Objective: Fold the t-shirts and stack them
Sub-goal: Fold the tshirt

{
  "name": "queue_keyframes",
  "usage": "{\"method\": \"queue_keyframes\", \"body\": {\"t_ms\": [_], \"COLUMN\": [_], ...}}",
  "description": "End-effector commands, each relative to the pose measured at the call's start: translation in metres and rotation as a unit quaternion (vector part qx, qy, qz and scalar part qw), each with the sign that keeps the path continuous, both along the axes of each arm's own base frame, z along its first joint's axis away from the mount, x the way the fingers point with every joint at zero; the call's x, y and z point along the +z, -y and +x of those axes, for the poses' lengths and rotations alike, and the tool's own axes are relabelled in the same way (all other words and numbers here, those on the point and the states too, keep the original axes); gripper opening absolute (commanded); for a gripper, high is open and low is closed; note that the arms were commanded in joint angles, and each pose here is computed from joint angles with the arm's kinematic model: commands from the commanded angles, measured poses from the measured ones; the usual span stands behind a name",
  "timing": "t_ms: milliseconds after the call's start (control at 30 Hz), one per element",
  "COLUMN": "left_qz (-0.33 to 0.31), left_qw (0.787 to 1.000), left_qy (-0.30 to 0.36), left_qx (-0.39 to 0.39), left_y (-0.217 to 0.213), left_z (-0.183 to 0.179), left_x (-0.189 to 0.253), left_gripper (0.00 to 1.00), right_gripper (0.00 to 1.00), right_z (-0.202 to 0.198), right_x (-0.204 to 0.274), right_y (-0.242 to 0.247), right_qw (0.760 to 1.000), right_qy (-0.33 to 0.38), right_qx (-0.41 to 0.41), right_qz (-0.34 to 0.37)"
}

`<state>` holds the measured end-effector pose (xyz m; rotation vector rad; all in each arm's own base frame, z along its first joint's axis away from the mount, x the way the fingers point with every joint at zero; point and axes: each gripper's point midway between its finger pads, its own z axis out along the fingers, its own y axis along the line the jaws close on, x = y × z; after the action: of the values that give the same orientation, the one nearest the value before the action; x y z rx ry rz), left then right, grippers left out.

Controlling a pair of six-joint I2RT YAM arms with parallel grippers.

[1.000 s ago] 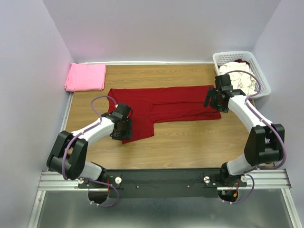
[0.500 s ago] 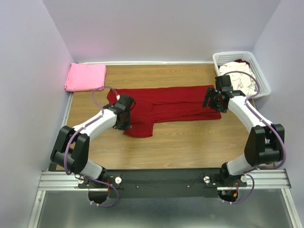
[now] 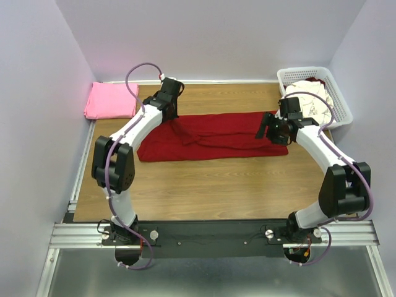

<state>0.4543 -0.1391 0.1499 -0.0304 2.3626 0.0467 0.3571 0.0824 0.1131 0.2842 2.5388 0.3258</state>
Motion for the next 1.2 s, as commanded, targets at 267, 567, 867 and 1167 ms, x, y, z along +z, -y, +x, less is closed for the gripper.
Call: {"method": "queue_keyframes", "body": {"t_ms": [267, 567, 867, 1167], "left_qz": [0.028, 0.036, 0.005, -0.049], "left_qw": [0.998, 0.999, 1.0, 0.997], "left_qy": [0.046, 0.017, 0.012, 0.047], "left_qx": [-0.026, -0.015, -0.003, 0.034], "left_y": [0.012, 0.004, -0.004, -0.036], "left_z": [0.051, 0.047, 0.042, 0.001], "left_x": [0.009, -0.022, -0.028, 0.011], "left_gripper": [0.0, 0.03, 0.55, 0.61], "right_gripper": [0.79, 0.79, 0.74, 0.53], "right_z": [0.001, 0.0, 0.006, 0.019], "right_x": [-0.013, -0.022, -0.023, -0.03], "right_y": [-0.019, -0.018, -0.033, -0.099], "right_qw": [0.999, 0.999, 0.997, 0.987], "right_qy": [-0.013, -0.023, -0.027, -0.013], "right_qx": [0.03, 0.03, 0.054, 0.155], "right_qz": [0.028, 0.025, 0.037, 0.027]}}
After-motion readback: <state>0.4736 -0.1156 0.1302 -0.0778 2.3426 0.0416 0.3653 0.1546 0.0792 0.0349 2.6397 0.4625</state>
